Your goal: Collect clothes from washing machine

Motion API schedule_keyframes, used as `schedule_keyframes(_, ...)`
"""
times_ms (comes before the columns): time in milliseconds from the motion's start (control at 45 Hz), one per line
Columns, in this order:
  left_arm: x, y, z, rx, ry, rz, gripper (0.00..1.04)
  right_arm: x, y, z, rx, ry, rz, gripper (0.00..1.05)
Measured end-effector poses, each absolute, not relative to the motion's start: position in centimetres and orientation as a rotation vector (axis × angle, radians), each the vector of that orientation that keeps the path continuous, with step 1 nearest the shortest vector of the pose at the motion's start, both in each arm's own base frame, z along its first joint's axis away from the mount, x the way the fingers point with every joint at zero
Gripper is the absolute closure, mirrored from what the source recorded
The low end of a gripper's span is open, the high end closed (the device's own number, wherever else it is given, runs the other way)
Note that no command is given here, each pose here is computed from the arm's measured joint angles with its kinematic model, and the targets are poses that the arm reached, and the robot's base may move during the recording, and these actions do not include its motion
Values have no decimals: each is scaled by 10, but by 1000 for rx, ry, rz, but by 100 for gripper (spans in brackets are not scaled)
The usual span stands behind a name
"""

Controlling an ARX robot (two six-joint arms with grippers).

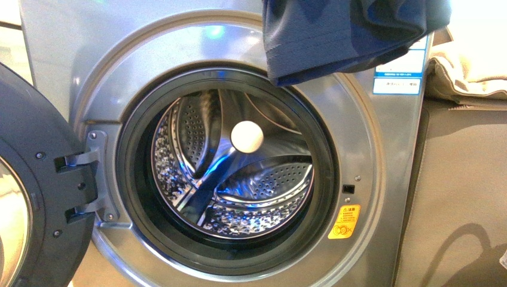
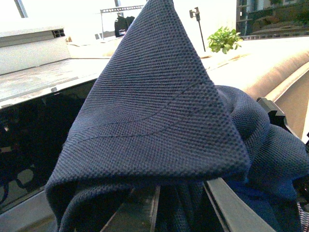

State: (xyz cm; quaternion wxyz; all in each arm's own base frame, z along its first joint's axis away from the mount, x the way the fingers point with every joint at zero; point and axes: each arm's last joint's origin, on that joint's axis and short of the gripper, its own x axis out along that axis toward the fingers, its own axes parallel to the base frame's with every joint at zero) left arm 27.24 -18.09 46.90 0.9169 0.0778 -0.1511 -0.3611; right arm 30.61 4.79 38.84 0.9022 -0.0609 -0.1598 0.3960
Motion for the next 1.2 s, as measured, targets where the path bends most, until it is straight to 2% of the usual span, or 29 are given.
schedule_keyframes(334,273,-179,469,163,-310,-731,90,313,74,383,-124,-312,807,8)
schedule_keyframes(623,274,-179,469,163,-309,-724,90,325,80,383,-115,-363,668,8)
schedule_keyframes(712,274,-179,469,163,-309,-725,90,327,79,383,-105,-382,642,18)
schedule_keyframes(845,274,-179,469,163,-310,-727,90,325,75,380,-91,-396,639,40)
schedule_keyframes(1201,273,-180,469,164,-312,-742,90,310,71,377,-56,-424,659,81)
